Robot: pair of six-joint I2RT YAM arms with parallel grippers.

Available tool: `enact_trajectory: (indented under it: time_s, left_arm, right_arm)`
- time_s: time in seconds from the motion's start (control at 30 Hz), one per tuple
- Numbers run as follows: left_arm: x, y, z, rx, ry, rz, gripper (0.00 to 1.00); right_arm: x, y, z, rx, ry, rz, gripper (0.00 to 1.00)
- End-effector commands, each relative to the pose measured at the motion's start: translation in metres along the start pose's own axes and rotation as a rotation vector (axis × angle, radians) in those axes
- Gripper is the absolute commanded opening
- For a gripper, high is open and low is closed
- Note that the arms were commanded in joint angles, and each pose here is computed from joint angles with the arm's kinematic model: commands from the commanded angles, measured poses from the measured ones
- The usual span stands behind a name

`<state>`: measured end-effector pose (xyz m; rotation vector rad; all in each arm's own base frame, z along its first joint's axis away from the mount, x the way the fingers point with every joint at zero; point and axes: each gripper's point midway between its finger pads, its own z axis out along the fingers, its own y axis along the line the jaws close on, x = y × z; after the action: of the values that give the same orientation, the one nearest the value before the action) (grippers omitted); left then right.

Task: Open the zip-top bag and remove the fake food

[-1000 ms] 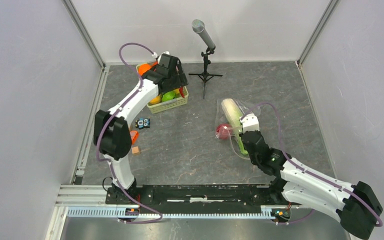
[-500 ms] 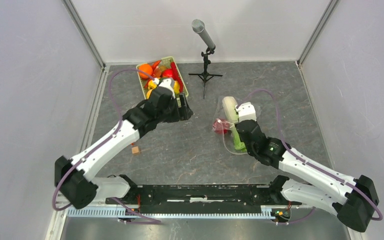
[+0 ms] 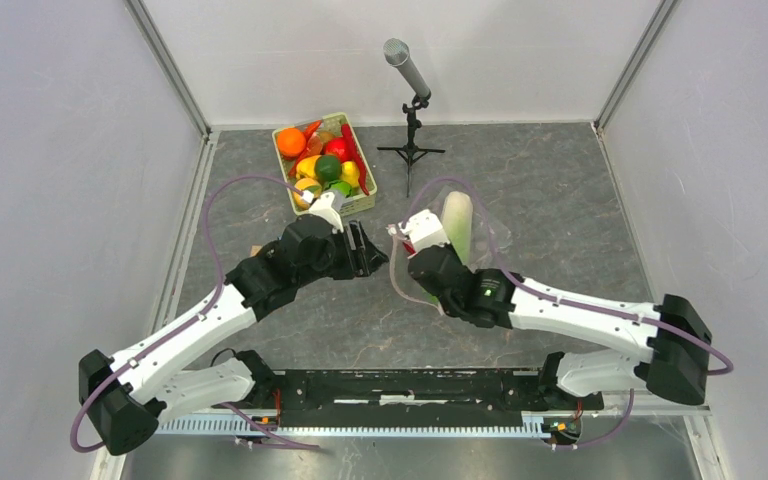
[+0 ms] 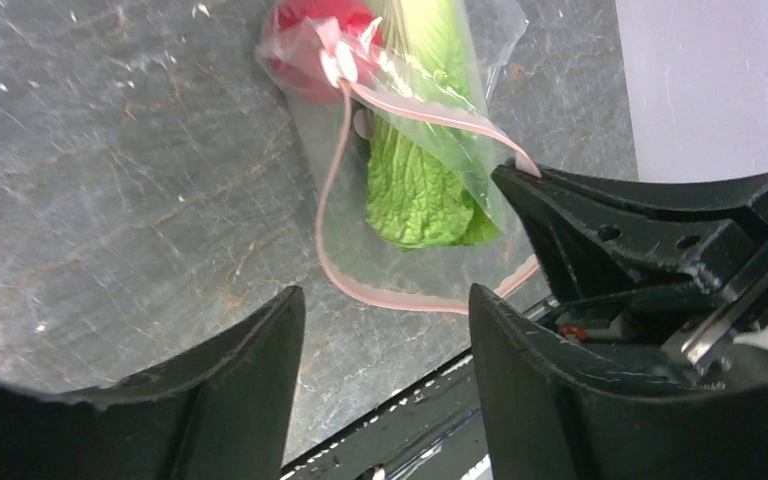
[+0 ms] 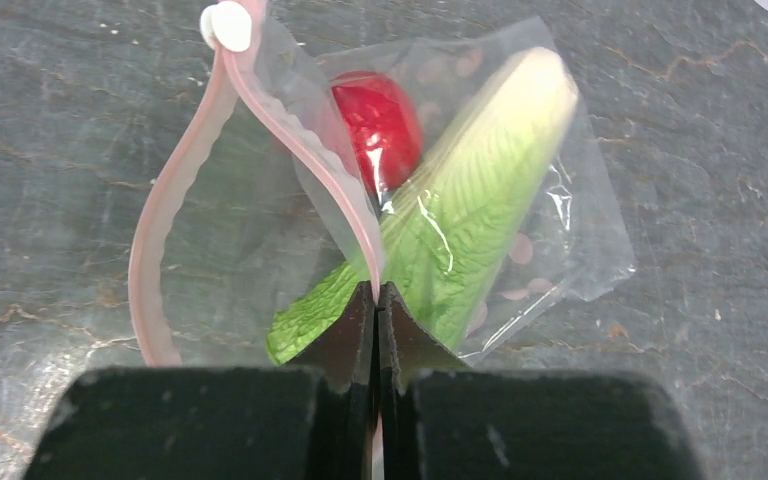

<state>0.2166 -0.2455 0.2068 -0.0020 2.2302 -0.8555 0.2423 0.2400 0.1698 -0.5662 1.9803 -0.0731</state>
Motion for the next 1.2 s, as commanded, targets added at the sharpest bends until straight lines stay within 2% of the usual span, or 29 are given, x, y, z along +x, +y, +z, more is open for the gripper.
enact_trajectory:
  time_s: [0.0, 0.2, 0.53, 0.67, 1.17]
  left_arm:
    - [0.001, -0.014, 0.006, 0.078, -0.043, -0.121, 0.64]
    - [0.015, -0.007, 0.031, 0.081, -0.046, -0.198, 0.45]
    - [0.026, -0.002, 0.073, 0.07, -0.033, -0.254, 0.43]
    - [0.037, -0.006, 0.089, 0.089, 0.007, -0.273, 0.45]
    - [0.103, -0.002, 0.142, 0.101, 0.175, -0.238, 0.71]
  right_arm:
    - [-0.034, 0.016, -0.003, 0.013, -0.076, 0.066, 0.0]
    - [-0.036, 0.034, 0.0, -0.026, -0.1, 0.096, 0.0]
    - [-0.031, 0.046, -0.001, -0.076, -0.091, 0.118, 0.0]
    - [-0.026, 0.049, -0.003, -0.104, -0.089, 0.122, 0.0]
    - [-0.012, 0.048, -0.002, -0.108, -0.074, 0.149, 0.0]
